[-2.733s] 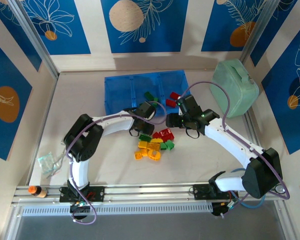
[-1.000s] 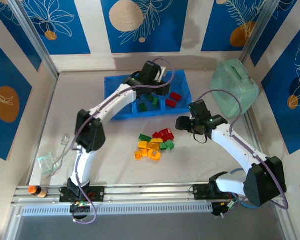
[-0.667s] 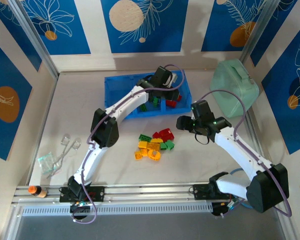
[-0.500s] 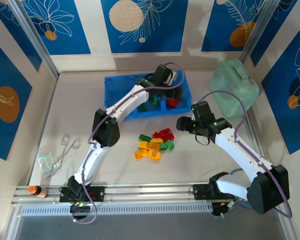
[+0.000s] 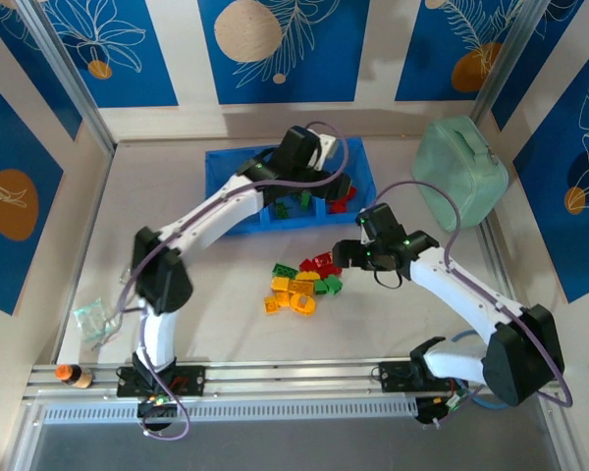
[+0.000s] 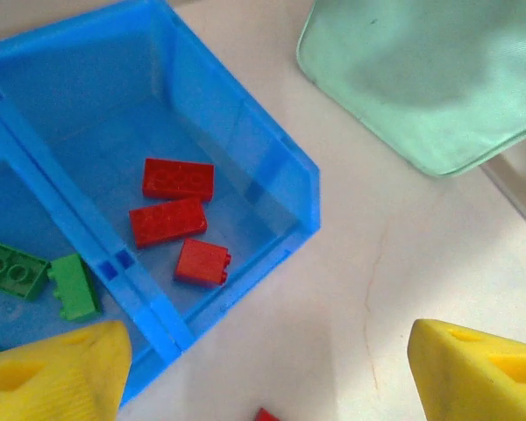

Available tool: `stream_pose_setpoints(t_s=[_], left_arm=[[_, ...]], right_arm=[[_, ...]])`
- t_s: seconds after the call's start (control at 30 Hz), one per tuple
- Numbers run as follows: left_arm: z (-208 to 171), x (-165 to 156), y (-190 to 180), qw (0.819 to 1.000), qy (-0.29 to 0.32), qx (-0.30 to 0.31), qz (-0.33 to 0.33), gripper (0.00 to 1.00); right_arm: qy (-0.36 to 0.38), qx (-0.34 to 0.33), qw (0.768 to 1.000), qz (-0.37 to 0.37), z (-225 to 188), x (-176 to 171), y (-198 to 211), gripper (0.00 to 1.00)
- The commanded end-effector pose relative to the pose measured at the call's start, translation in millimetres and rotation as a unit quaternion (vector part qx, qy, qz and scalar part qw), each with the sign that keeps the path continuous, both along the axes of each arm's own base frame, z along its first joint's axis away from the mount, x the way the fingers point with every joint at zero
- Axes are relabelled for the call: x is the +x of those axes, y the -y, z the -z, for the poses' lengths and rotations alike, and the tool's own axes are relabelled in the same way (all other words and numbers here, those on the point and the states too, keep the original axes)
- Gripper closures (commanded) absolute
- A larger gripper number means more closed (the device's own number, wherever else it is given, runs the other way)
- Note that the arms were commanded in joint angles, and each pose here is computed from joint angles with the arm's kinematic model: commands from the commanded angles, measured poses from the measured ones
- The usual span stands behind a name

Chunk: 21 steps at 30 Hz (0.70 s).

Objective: Sort the legos into containers by color
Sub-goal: Pick up the lego from the center of the table.

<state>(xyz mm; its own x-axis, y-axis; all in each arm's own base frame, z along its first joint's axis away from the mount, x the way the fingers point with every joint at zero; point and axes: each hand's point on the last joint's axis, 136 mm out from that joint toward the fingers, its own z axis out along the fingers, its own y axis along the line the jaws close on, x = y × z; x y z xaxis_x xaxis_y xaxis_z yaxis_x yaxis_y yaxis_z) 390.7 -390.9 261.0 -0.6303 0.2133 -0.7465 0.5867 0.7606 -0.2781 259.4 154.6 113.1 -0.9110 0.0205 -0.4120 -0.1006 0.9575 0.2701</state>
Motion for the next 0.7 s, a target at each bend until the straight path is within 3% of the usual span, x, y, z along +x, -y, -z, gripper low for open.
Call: stream_pose_setpoints(t_s=[0.0, 0.37, 0.67], left_arm=[[-18, -12, -22, 0.999, 0.045, -0.022, -0.021, 0.18], [56, -88, -133, 0.993, 0.016, 0.037, -0.109, 0.19], [98, -123, -173, 0.989, -0.017, 0.041, -0.144, 0.19]], right_arm=[[-0.020, -0.004, 1.000, -0.024, 3, -1, -12, 0.17], [-0.056, -0.064, 0.996, -0.027, 30, 36, -27, 0.28], [-0.106, -0.089, 0.989, -0.054, 67, 56, -34, 0.27]])
